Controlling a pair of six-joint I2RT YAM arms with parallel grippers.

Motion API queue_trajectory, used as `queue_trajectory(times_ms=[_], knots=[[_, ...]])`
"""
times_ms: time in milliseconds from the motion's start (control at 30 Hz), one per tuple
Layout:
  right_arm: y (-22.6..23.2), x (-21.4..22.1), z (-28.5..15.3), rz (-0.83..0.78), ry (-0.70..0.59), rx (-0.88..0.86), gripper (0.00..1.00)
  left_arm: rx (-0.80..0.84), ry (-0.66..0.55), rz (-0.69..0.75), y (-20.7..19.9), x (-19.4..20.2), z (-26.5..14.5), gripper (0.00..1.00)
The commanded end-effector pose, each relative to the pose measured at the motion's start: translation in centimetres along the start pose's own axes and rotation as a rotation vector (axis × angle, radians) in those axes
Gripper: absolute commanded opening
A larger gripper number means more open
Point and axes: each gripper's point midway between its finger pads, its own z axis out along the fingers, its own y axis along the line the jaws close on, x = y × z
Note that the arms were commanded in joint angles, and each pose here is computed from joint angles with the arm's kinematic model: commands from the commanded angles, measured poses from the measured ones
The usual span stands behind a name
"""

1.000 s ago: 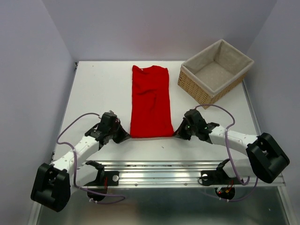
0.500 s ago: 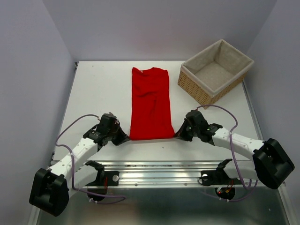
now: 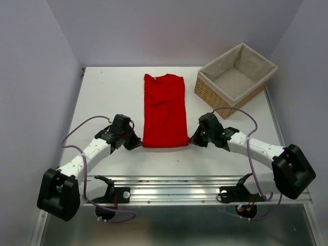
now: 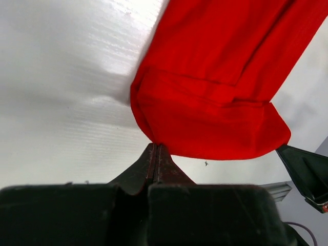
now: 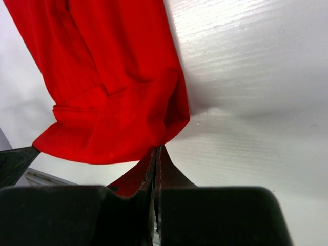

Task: Roll the t-shirts
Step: Roll the T-shirt to the center of the board.

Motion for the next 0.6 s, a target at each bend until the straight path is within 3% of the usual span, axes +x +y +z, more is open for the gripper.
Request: queue_trajectory(times_ms=[0,567], knots=[[1.4,-1.9,-0.1,-0.026,-0.062,0.007,0.01,0.018,-0.067,0.043,-2.1,-2.4,-0.4,0.0],[3.1,-4.7,2.0,-0.067,-0.114,0.046,0.01,0.003,-0.13,0.077,-3.9,-6.2,1.4,0.0]])
